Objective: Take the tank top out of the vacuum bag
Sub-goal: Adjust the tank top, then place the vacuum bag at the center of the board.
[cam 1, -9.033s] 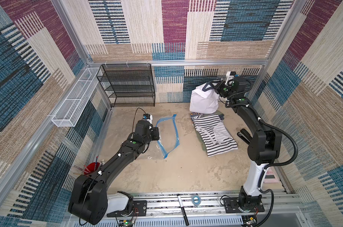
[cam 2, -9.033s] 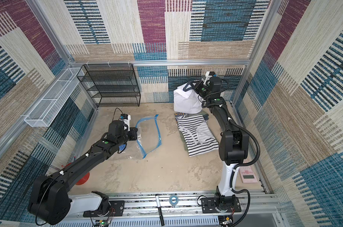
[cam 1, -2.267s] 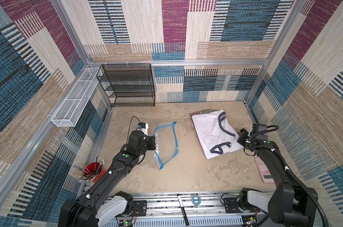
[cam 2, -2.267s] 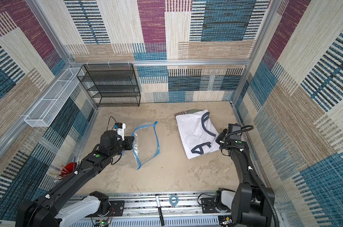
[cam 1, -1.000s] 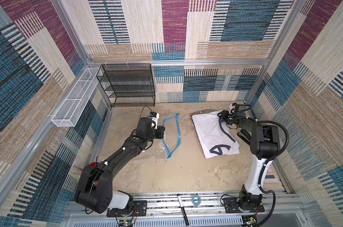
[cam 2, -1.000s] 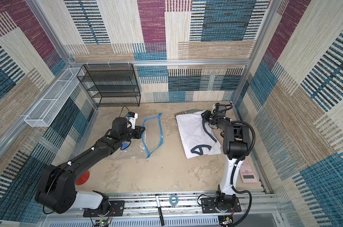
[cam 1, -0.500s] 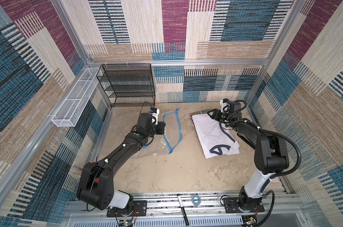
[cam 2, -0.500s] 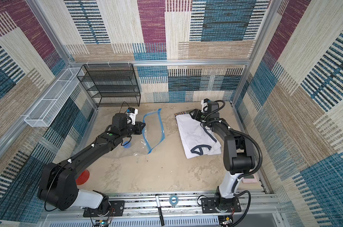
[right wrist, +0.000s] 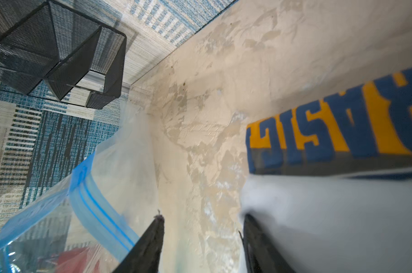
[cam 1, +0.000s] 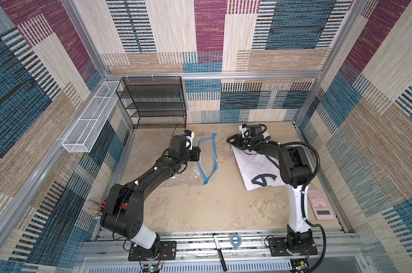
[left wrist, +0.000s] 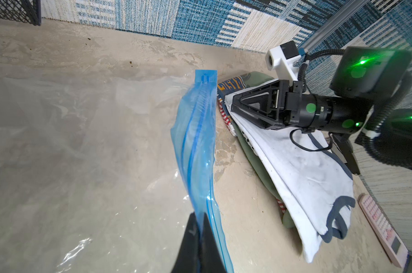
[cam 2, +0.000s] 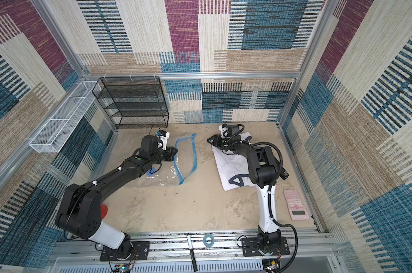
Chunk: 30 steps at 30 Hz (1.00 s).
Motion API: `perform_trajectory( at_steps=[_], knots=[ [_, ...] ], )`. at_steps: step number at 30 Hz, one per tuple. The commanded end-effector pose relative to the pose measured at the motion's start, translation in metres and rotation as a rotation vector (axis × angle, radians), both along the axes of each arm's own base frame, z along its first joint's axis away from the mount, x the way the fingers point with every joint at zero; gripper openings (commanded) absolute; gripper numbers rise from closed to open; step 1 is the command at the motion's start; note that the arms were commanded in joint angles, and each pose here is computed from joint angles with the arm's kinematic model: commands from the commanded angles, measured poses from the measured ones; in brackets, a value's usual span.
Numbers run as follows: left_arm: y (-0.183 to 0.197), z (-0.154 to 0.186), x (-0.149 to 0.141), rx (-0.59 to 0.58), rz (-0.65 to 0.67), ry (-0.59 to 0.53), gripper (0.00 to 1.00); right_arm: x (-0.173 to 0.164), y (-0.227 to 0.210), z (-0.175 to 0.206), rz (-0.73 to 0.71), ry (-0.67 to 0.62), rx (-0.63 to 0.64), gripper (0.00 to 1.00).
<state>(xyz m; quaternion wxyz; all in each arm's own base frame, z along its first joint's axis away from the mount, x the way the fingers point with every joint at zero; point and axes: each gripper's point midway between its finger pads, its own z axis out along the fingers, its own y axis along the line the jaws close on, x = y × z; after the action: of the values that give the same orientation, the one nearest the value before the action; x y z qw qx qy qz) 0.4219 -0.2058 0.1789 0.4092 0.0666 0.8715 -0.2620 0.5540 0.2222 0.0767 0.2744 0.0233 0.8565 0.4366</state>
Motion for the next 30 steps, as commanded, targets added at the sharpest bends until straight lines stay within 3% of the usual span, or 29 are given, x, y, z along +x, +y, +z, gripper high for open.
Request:
perform_trajectory(
  at_steps=[1,6,11,14,18,23,26,30],
  knots=[
    [-0.004,0.008,0.012,0.009,-0.015,-0.046,0.00,0.013,0.003,0.002,0.017,-0.013,-0.018,0.56],
    [-0.006,0.016,0.025,0.038,-0.010,-0.046,0.00,0.019,-0.003,0.097,0.021,-0.211,-0.067,0.62],
    [-0.010,0.012,0.044,0.023,0.026,-0.025,0.00,-0.034,-0.024,0.186,-0.060,-0.373,-0.066,0.82],
    [-0.018,0.003,0.063,0.021,0.036,-0.038,0.00,-0.076,-0.036,0.202,-0.097,-0.392,-0.040,1.00],
    [-0.040,-0.008,0.091,0.012,-0.024,-0.024,0.00,-0.126,-0.040,0.201,-0.078,-0.333,-0.001,1.00],
    [-0.061,-0.034,0.099,-0.019,-0.063,0.042,0.00,-0.175,-0.059,0.195,-0.141,-0.303,-0.019,0.99],
    [-0.071,-0.027,0.099,-0.040,-0.125,0.024,0.33,-0.195,-0.071,0.196,-0.173,-0.294,-0.057,1.00],
    [-0.071,0.033,0.090,-0.066,-0.166,-0.105,0.63,-0.218,-0.082,0.198,-0.210,-0.310,-0.080,0.99]
  ],
)
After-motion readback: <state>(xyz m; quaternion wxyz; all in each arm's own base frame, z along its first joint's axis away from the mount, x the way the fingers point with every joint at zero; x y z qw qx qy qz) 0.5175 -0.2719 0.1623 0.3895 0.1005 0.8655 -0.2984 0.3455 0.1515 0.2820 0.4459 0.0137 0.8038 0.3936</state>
